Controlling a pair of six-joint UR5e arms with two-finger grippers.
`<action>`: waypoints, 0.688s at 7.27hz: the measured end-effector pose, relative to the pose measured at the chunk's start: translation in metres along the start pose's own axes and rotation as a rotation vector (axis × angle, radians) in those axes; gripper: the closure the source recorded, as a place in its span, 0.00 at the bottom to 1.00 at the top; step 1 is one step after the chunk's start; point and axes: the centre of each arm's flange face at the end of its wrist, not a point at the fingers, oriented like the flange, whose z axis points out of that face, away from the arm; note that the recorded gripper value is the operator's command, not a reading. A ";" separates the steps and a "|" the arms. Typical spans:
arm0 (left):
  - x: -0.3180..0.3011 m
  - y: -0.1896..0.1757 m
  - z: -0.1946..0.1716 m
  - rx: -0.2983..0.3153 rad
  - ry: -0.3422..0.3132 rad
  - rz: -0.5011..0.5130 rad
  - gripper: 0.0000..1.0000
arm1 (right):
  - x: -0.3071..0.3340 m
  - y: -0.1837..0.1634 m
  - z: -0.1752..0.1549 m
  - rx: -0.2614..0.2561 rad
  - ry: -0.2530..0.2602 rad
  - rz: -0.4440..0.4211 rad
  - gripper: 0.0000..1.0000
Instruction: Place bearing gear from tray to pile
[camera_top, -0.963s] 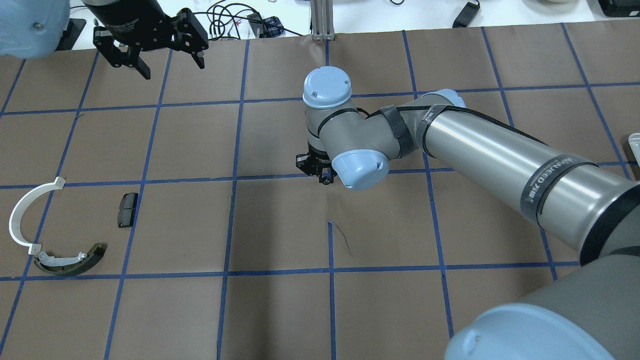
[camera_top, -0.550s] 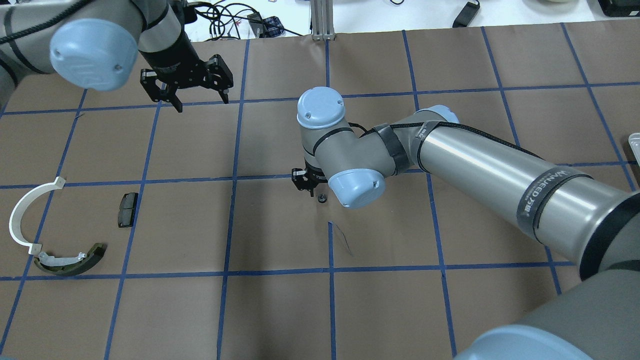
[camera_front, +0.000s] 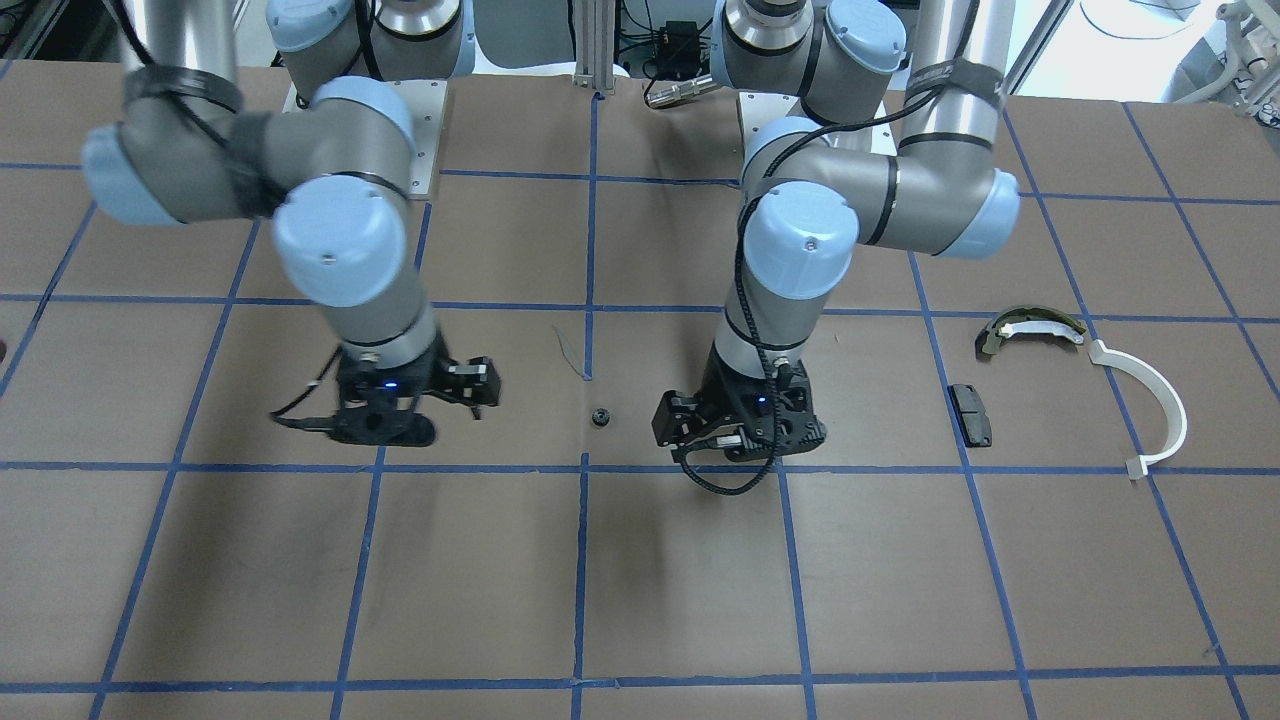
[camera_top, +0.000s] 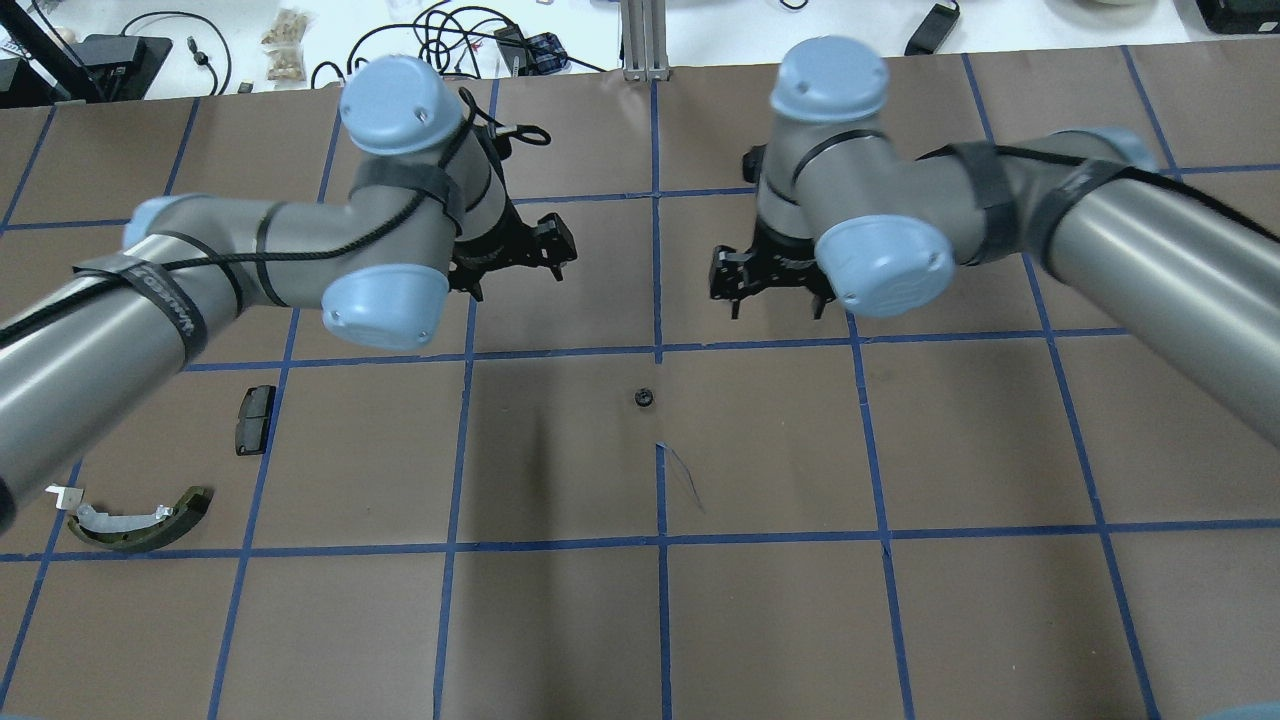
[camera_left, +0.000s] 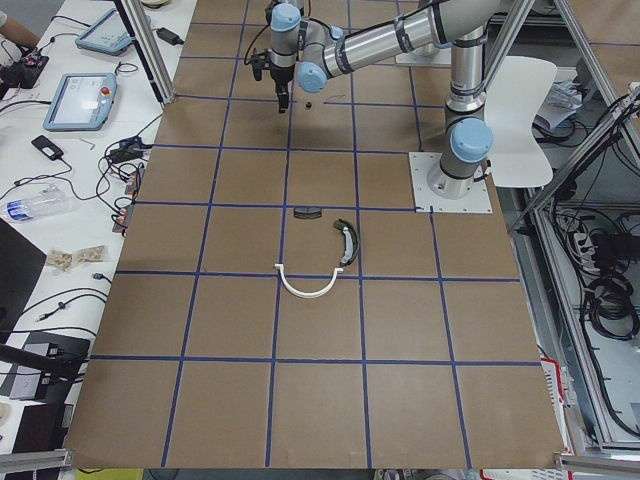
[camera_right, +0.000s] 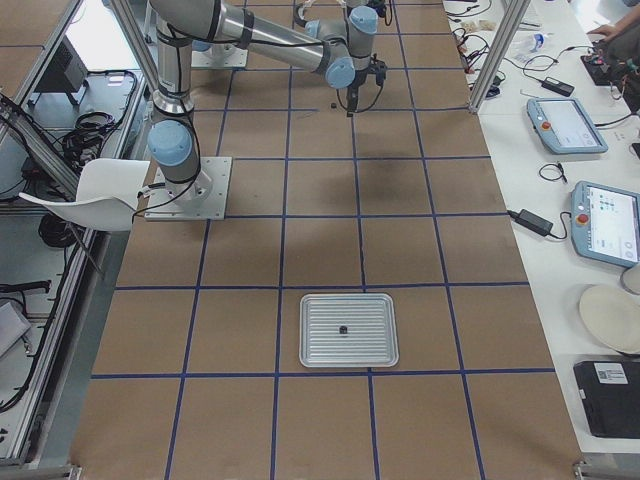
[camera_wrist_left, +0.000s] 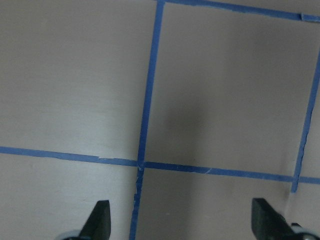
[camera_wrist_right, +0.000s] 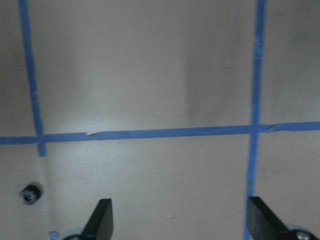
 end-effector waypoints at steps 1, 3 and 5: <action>0.027 0.025 0.018 0.009 -0.009 -0.007 0.00 | 0.063 -0.009 -0.018 -0.005 -0.006 0.025 0.06; 0.074 0.073 0.042 0.004 -0.050 0.023 0.00 | 0.193 -0.019 -0.037 0.002 -0.013 0.065 0.06; 0.090 0.094 0.067 -0.032 -0.074 0.065 0.01 | 0.302 -0.010 -0.042 0.000 0.021 0.064 0.07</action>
